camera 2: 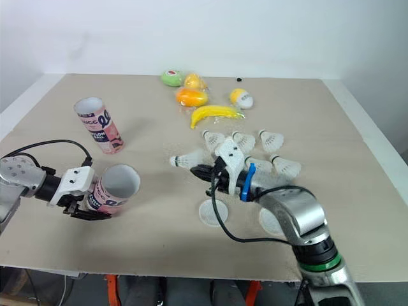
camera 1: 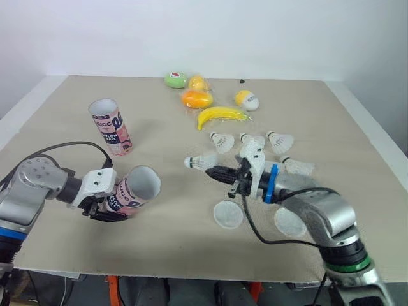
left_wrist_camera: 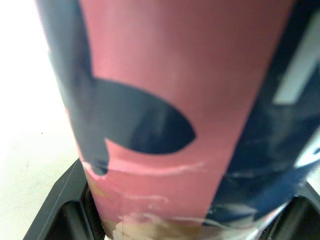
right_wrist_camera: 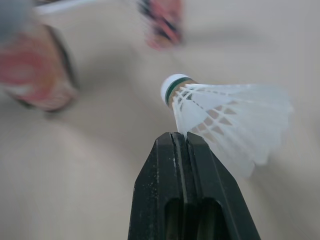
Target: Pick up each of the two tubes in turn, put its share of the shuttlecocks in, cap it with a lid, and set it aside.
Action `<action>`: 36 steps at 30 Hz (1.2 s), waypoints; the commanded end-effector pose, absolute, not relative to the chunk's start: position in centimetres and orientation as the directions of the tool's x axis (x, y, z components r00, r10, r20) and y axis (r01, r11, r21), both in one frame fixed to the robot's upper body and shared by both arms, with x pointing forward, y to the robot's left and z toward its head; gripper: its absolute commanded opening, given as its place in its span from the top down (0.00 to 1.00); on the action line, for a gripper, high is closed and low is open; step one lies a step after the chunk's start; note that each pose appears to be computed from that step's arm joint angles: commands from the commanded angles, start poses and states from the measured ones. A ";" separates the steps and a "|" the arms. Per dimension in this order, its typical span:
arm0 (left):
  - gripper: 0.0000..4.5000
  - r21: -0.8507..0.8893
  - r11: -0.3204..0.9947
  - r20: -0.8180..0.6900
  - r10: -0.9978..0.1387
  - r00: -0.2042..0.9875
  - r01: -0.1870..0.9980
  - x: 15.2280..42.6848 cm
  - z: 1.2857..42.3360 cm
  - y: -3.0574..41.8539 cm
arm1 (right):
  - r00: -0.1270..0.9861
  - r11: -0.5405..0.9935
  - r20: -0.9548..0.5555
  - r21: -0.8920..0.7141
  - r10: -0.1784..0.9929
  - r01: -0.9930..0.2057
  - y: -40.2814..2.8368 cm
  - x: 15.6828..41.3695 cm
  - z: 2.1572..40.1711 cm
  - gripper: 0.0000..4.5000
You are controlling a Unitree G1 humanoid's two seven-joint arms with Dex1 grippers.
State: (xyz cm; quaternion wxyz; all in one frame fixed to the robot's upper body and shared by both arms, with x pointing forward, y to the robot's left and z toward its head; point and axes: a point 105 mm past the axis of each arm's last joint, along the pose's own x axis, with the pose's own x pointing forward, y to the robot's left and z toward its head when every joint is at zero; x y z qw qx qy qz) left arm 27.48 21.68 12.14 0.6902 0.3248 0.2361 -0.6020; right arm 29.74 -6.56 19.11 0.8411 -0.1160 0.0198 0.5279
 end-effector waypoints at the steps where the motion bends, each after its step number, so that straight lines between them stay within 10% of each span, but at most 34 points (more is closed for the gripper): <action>1: 0.31 0.006 -0.011 -0.741 -0.672 -0.003 1.000 25.7 8.6 20.6 | 0.266 0.217 -0.072 -0.393 0.961 -0.893 -5.8 27.1 24.8 0.99; 36: 0.31 -0.001 -0.009 -0.721 -0.693 -0.007 1.000 26.1 8.9 19.4 | -0.106 -0.224 -0.288 -0.416 0.952 -0.881 0.9 26.2 23.9 0.93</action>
